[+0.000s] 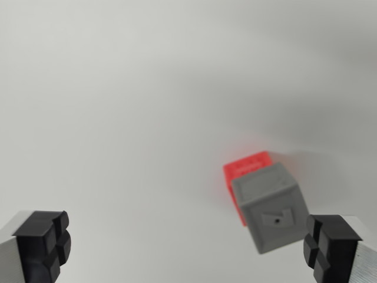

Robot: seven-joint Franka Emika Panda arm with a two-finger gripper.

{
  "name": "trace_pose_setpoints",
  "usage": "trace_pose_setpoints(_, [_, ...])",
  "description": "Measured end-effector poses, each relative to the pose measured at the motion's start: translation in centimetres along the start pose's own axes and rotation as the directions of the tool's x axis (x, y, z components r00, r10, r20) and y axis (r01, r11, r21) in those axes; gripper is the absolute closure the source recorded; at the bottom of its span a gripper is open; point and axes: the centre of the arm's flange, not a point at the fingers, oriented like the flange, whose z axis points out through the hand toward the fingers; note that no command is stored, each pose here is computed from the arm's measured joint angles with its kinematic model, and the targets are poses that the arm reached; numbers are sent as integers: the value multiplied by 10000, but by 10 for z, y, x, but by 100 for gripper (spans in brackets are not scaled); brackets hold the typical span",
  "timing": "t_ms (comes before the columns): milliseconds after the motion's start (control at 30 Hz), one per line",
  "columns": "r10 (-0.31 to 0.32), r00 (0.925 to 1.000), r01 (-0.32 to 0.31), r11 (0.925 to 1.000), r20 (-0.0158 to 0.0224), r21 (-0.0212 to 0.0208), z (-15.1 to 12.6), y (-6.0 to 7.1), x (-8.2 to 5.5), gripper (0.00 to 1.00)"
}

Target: Destack cube

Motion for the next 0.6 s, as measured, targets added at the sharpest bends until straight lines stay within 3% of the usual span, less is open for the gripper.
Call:
trace_pose_setpoints(367, [-1148,9934,1148,9934,-79,33,22,35,-3,0])
trace_pose_setpoints(600, [-1959,9805,1960,9806,-141,41,37,59,-5,0])
